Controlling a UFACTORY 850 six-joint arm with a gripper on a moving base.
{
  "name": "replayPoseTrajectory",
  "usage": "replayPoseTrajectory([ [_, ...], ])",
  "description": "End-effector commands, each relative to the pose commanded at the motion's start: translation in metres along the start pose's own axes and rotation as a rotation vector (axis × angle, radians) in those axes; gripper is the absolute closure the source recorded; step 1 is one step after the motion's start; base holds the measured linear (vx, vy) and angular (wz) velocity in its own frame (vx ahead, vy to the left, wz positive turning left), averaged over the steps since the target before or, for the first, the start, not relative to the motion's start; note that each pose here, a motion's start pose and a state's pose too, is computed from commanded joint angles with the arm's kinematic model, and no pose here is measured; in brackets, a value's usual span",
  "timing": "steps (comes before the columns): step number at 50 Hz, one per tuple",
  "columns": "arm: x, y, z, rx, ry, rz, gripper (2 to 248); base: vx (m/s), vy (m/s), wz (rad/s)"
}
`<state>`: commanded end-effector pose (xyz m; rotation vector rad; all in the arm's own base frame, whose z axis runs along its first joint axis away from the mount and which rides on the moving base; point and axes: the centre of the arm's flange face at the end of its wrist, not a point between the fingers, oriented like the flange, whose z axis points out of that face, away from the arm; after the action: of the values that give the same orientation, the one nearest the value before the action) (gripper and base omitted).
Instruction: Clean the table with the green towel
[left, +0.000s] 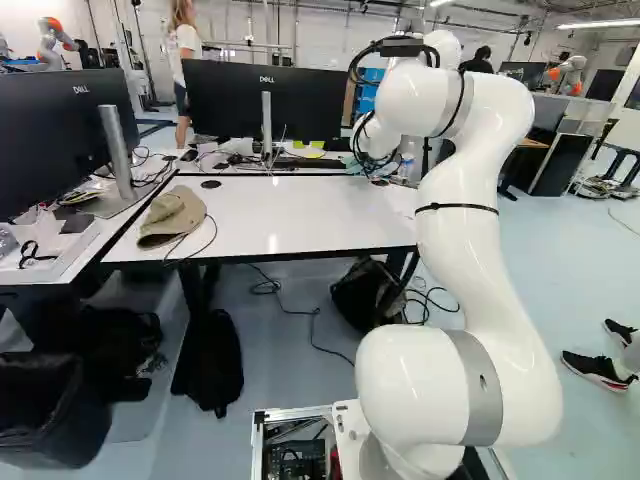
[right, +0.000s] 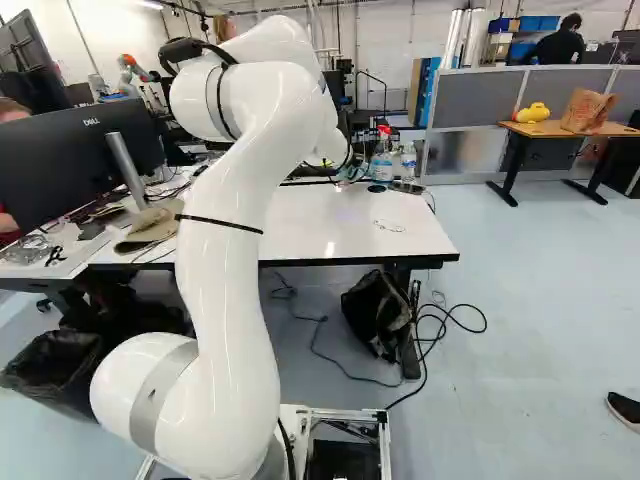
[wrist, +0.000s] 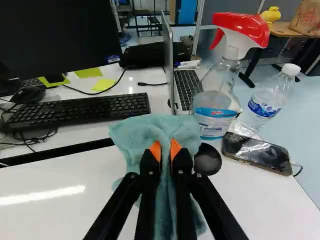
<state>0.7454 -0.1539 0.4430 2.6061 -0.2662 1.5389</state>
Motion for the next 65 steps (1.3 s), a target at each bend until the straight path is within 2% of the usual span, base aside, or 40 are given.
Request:
replayPoseTrajectory([
  [65,-0.065,0.0,0.048,0.0,-0.095,0.0,208,0.0,0.0,0.0],
])
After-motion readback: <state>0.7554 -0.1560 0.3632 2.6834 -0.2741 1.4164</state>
